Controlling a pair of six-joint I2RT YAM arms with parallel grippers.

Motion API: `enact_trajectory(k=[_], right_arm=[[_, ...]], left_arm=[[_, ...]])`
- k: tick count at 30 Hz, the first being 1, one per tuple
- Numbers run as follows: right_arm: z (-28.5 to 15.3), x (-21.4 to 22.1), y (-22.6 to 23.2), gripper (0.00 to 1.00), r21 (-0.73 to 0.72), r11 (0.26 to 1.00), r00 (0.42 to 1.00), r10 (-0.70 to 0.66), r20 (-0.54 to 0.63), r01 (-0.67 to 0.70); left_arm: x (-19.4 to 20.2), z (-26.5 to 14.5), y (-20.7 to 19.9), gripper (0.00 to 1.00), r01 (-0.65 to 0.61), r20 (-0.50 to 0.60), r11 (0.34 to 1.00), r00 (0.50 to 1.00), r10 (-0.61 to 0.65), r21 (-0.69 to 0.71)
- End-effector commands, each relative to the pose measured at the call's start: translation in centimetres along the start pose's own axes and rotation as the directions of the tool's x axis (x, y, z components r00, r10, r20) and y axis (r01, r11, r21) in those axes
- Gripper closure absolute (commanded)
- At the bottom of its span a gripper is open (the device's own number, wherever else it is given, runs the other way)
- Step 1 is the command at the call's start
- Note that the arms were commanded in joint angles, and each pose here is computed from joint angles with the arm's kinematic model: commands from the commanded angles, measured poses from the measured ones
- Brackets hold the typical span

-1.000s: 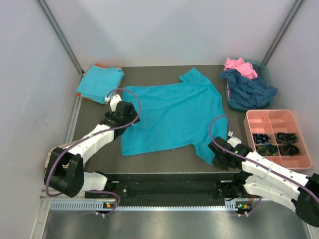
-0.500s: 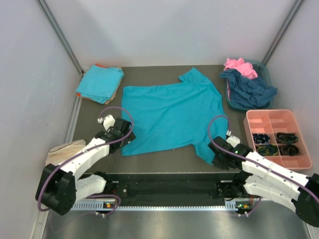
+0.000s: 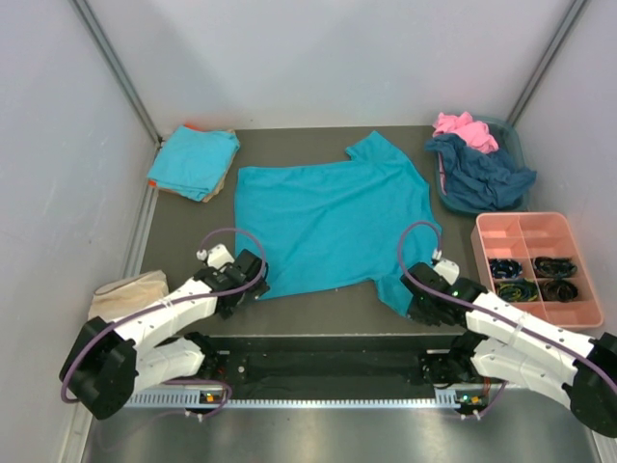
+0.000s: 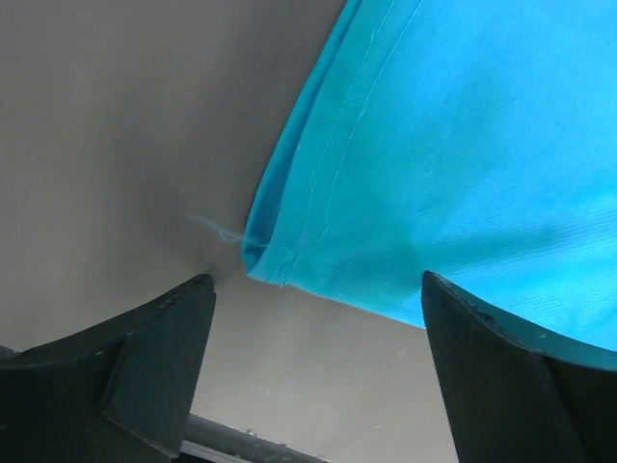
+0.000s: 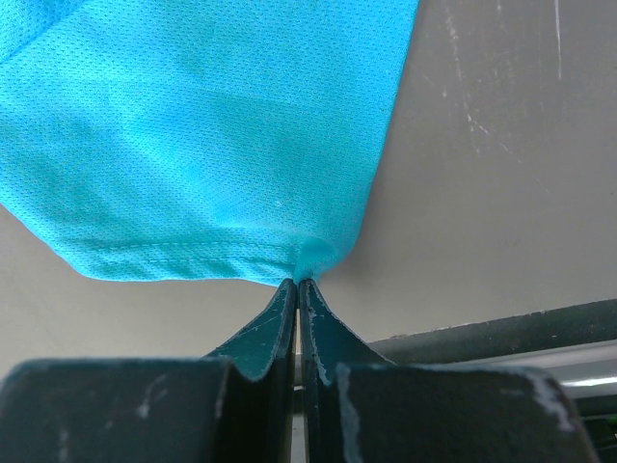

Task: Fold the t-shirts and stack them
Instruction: Flatten the tshirt out

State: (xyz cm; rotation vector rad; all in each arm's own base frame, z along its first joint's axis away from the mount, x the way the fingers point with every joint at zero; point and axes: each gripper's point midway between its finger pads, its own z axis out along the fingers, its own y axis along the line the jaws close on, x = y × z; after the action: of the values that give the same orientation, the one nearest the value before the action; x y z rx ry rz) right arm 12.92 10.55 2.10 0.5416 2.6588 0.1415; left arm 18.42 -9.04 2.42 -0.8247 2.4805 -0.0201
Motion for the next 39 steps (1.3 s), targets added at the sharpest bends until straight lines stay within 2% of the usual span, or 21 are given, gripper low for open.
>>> enact_trajectory(k=[1, 6, 10, 27, 30, 31, 39], right_arm=[[-0.2, -0.3, 0.9, 1.00, -0.033, 0.999, 1.000, -0.013, 0.017, 0.014], [-0.2, -0.4, 1.1, 1.00, -0.042, 0.999, 1.000, -0.013, 0.020, 0.014], [-0.1, -0.5, 1.2, 1.00, -0.036, 0.999, 1.000, -0.023, 0.019, 0.024], [-0.1, -0.3, 1.3, 1.00, -0.033, 0.999, 0.999, -0.032, 0.007, 0.032], [-0.1, -0.3, 1.2, 1.00, -0.030, 0.999, 1.000, -0.030, 0.006, 0.030], [-0.1, -0.3, 1.2, 1.00, -0.030, 0.999, 0.999, -0.031, 0.007, 0.031], [-0.1, -0.5, 1.3, 1.00, -0.024, 0.999, 0.999, -0.037, 0.010, 0.037]], left_arm=[[0.1, 0.2, 1.1, 0.11, 0.023, 0.031, 0.999, 0.999, -0.022, -0.045], [-1.2, 0.1, 2.0, 0.22, 0.027, 0.104, 0.996, 0.994, -0.019, -0.081], [-2.2, 0.0, 2.5, 0.25, 0.037, 0.156, 0.993, 0.988, -0.020, -0.108], [-1.1, 1.2, 2.0, 0.52, 0.013, 0.118, 0.995, 0.993, -0.002, -0.096], [-0.7, 1.5, 1.9, 0.61, 0.010, 0.107, 0.996, 0.994, 0.000, -0.090], [-0.5, 1.7, 2.1, 0.67, 0.005, 0.103, 0.995, 0.995, 0.005, -0.095], [-0.3, 2.1, 2.0, 0.78, 0.004, 0.101, 0.995, 0.995, 0.006, -0.097]])
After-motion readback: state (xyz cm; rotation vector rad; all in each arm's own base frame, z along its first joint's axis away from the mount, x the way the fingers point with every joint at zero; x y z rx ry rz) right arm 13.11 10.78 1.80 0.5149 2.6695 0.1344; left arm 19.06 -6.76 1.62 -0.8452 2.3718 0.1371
